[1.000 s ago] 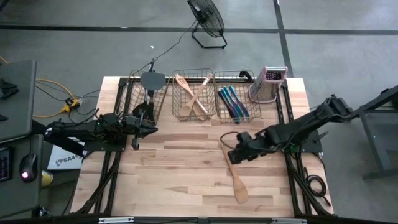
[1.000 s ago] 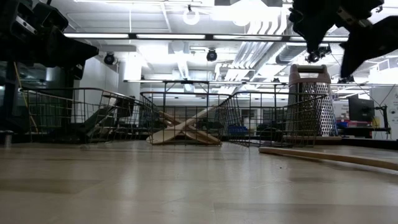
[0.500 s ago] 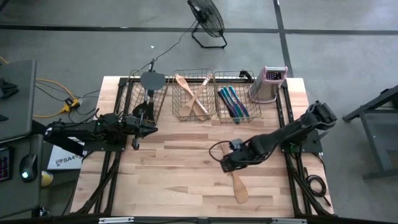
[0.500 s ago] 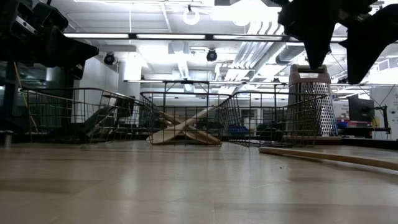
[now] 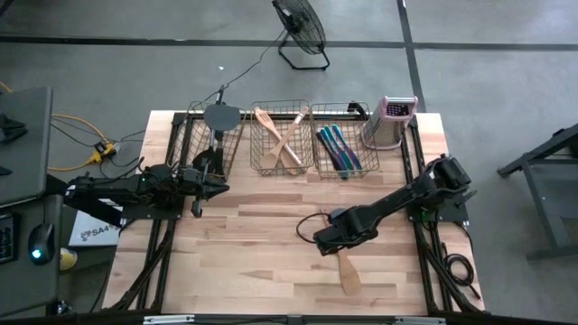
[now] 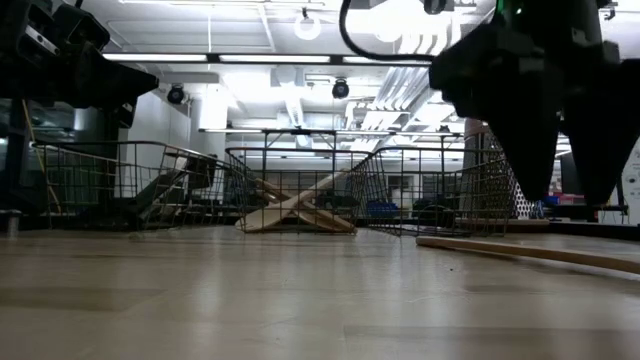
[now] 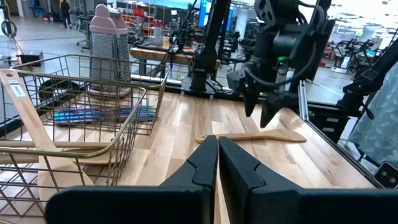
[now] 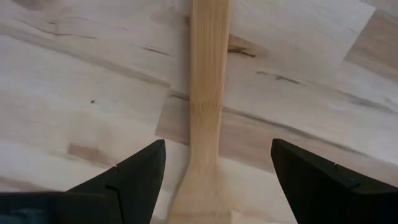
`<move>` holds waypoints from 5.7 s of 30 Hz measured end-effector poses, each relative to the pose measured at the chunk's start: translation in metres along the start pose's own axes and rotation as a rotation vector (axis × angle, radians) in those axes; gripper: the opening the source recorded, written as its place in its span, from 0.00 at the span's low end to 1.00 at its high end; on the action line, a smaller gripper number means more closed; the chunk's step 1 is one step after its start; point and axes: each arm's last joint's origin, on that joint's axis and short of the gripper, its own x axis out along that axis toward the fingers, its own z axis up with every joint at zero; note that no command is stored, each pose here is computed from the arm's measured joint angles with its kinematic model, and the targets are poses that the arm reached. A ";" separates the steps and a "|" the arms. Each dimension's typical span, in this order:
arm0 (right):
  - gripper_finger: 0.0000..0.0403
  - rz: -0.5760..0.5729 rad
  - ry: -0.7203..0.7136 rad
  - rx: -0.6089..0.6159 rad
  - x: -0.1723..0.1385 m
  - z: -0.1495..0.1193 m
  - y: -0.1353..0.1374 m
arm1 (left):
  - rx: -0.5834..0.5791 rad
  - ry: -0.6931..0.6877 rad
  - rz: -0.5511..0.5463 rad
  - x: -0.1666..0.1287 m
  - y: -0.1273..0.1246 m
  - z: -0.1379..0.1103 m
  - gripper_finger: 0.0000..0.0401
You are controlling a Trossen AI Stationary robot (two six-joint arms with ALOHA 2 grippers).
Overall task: Pick & Place Kitchen Items
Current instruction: Put the brown serving spoon into the middle wire basket
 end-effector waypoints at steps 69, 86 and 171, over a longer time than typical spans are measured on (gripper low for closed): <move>0.60 -0.053 0.060 -0.044 0.050 -0.004 0.015 | 0.000 0.000 0.000 0.000 0.000 0.000 0.04; 0.33 -0.056 0.062 -0.011 0.050 0.001 0.015 | 0.000 0.000 0.000 0.000 0.000 0.000 0.04; 0.19 0.626 -0.944 -0.476 -0.156 0.193 0.017 | 0.000 0.001 0.000 0.000 0.000 0.000 0.04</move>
